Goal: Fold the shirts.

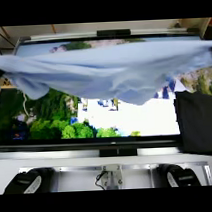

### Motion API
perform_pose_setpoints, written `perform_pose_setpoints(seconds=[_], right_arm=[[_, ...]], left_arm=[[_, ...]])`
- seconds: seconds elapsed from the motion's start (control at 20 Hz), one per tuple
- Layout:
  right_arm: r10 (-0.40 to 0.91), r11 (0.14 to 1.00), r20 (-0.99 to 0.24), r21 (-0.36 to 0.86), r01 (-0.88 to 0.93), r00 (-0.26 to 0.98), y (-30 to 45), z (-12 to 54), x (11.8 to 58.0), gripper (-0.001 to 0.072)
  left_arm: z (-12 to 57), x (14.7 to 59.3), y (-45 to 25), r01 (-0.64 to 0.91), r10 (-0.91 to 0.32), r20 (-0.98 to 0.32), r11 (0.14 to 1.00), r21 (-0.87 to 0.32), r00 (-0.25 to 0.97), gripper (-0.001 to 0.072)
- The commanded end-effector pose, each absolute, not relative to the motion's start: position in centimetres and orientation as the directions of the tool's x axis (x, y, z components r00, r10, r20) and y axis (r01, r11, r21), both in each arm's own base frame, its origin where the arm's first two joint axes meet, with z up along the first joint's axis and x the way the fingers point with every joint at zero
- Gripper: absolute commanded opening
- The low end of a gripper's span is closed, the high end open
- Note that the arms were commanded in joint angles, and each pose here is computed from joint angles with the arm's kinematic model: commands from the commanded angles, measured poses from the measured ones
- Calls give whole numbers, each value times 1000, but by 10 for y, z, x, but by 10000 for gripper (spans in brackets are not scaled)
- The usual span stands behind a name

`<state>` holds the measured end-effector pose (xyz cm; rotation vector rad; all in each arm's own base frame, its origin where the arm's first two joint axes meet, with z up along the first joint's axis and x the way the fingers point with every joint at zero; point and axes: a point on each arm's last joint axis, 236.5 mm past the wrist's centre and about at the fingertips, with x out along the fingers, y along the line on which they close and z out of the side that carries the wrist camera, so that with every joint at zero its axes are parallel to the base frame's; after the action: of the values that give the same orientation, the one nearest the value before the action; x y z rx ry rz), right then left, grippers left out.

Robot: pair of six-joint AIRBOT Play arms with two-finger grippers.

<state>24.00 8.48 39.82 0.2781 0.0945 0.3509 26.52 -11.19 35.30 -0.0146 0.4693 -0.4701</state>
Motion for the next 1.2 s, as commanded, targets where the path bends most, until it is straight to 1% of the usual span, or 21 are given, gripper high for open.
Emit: perform_pose_setpoints(seconds=[0.0,0.05,0.15,0.25,0.3,0.35,0.45,0.55,0.65,0.75,0.8,0.85,0.9,0.95,1.05,1.1,1.15], right_arm=[[253,933,10,261,-247,967,58,419,194,57],[229,947,-57,242,-209,972,52,403,197,57],[175,972,-265,200,-123,948,40,355,210,57],[146,983,-500,170,-68,853,36,296,227,57],[143,986,-582,153,-65,801,37,269,241,57],[143,988,-632,136,-73,761,39,245,260,57],[149,987,-668,149,-65,729,44,206,310,57],[190,975,-661,213,-62,726,57,178,362,57],[258,941,-648,335,-36,717,76,147,410,57],[333,886,-660,463,16,674,97,108,439,57],[367,858,-670,512,44,646,106,90,446,58],[401,830,-677,553,68,617,115,73,452,58],[423,816,-683,573,77,595,121,61,454,58],[435,815,-693,575,76,575,124,51,455,57],[429,836,-714,546,56,552,123,44,451,58],[431,846,-721,532,36,542,123,43,448,58],[436,854,-734,520,19,521,124,40,443,58]], left_arm=[[354,204,-112,440,-462,-484,882,-167,743,39],[334,199,-106,415,-434,-559,894,-170,706,39],[287,198,-102,391,-409,-686,900,-193,602,39],[232,206,-103,363,-398,-776,902,-234,490,39],[199,213,-104,363,-392,-814,900,-242,429,39],[166,221,-105,351,-387,-843,900,-257,375,39],[103,250,-107,274,-378,-868,915,-296,323,39],[66,287,-107,193,-364,-871,929,-315,331,40],[41,331,-106,151,-348,-860,937,-314,372,39],[15,368,-108,105,-342,-850,939,-328,400,39],[2,380,-109,70,-345,-851,935,-347,395,54],[-7,392,-109,44,-350,-855,931,-361,383,256],[-8,404,-105,18,-347,-858,930,-367,378,578],[0,418,-96,-11,-342,-855,926,-376,390,720],[39,445,-71,-62,-330,-830,915,-398,450,720],[58,451,-61,-87,-326,-818,907,-412,474,717],[71,448,-57,-92,-332,-823,905,-416,461,715]])
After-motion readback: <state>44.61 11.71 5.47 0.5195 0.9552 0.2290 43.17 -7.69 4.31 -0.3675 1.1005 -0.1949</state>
